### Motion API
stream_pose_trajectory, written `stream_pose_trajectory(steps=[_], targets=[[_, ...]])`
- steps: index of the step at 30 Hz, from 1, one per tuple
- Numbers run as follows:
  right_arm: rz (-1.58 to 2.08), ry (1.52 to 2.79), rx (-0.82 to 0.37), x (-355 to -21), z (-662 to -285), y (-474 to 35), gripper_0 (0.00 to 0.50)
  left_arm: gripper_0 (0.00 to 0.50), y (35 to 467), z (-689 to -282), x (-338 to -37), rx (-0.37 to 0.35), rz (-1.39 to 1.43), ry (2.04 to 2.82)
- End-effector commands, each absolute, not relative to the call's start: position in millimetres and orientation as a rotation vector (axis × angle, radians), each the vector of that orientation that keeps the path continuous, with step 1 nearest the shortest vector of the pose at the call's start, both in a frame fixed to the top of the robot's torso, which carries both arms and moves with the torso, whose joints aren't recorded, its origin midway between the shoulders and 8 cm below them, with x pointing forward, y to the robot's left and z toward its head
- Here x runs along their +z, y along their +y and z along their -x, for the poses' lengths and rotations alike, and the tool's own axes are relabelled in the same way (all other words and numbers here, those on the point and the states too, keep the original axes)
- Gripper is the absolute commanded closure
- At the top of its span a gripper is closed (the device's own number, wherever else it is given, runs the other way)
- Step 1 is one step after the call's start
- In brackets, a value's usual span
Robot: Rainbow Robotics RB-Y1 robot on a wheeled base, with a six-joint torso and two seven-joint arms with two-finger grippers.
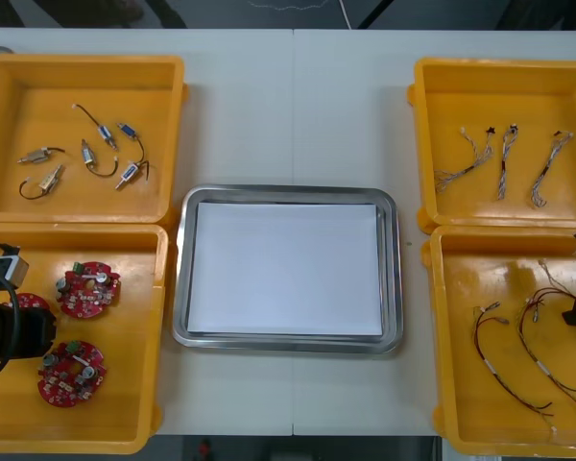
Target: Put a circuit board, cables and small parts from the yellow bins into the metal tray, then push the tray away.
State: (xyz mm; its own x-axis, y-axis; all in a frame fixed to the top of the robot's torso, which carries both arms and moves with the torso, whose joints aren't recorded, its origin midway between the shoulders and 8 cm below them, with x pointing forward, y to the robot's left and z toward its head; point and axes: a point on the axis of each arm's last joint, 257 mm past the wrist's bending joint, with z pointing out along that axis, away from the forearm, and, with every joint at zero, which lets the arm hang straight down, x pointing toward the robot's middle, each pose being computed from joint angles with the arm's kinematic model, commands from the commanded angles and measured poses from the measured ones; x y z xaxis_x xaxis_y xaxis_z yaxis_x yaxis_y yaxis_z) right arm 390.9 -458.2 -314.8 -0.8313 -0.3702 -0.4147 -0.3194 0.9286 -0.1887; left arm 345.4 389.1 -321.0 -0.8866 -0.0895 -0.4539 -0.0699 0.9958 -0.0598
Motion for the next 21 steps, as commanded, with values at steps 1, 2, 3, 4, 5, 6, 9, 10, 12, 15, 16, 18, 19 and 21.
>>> stream_pose_trajectory(steps=[1, 2, 3, 4, 5, 6, 9, 10, 12, 15, 16, 18, 19, 21], targets=[[0.548, 2.616, -0.215, -305, -398, -471, 0.0, 0.5, 402, -335, -324, 0.047, -0.121, 2.686], [0.546, 2.617, -0.212, -306, -398, -471, 0.0, 0.5, 402, -335, -324, 0.045, -0.121, 2.686], [0.545, 2.62, -0.212, -306, -397, -471, 0.0, 0.5, 402, -336, -323, 0.045, -0.121, 2.684], [0.543, 2.622, -0.21, -307, -396, -471, 0.0, 0.5, 403, -336, -323, 0.048, -0.123, 2.683], [0.535, 2.624, -0.208, -307, -397, -473, 0.0, 0.5, 403, -337, -321, 0.046, -0.125, 2.68], [0.529, 2.629, -0.205, -309, -395, -473, 0.0, 0.5, 404, -339, -319, 0.051, -0.124, 2.676], [0.523, 2.636, -0.197, -311, -394, -474, 0.0, 0.5, 406, -342, -311, 0.056, -0.129, 2.667], [0.517, 2.64, -0.194, -312, -392, -475, 0.0, 0.5, 408, -343, -307, 0.065, -0.132, 2.668], [0.512, 2.645, -0.189, -313, -391, -476, 0.073, 0.5, 409, -342, -300, 0.073, -0.137, 2.675], [0.502, 2.648, -0.179, -314, -391, -476, 0.5, 0.5, 410, -341, -286, 0.086, -0.141, 2.688], [0.504, 2.649, -0.175, -315, -391, -475, 0.5, 0.5, 410, -340, -281, 0.092, -0.145, 2.693], [0.504, 2.652, -0.173, -315, -390, -475, 0.5, 0.5, 410, -340, -272, 0.102, -0.144, 2.697], [0.505, 2.65, -0.172, -315, -390, -475, 0.5, 0.5, 409, -340, -266, 0.105, -0.152, 2.697], [0.504, 2.652, -0.167, -316, -389, -474, 0.5, 0.5, 409, -339, -257, 0.117, -0.156, 2.702]])
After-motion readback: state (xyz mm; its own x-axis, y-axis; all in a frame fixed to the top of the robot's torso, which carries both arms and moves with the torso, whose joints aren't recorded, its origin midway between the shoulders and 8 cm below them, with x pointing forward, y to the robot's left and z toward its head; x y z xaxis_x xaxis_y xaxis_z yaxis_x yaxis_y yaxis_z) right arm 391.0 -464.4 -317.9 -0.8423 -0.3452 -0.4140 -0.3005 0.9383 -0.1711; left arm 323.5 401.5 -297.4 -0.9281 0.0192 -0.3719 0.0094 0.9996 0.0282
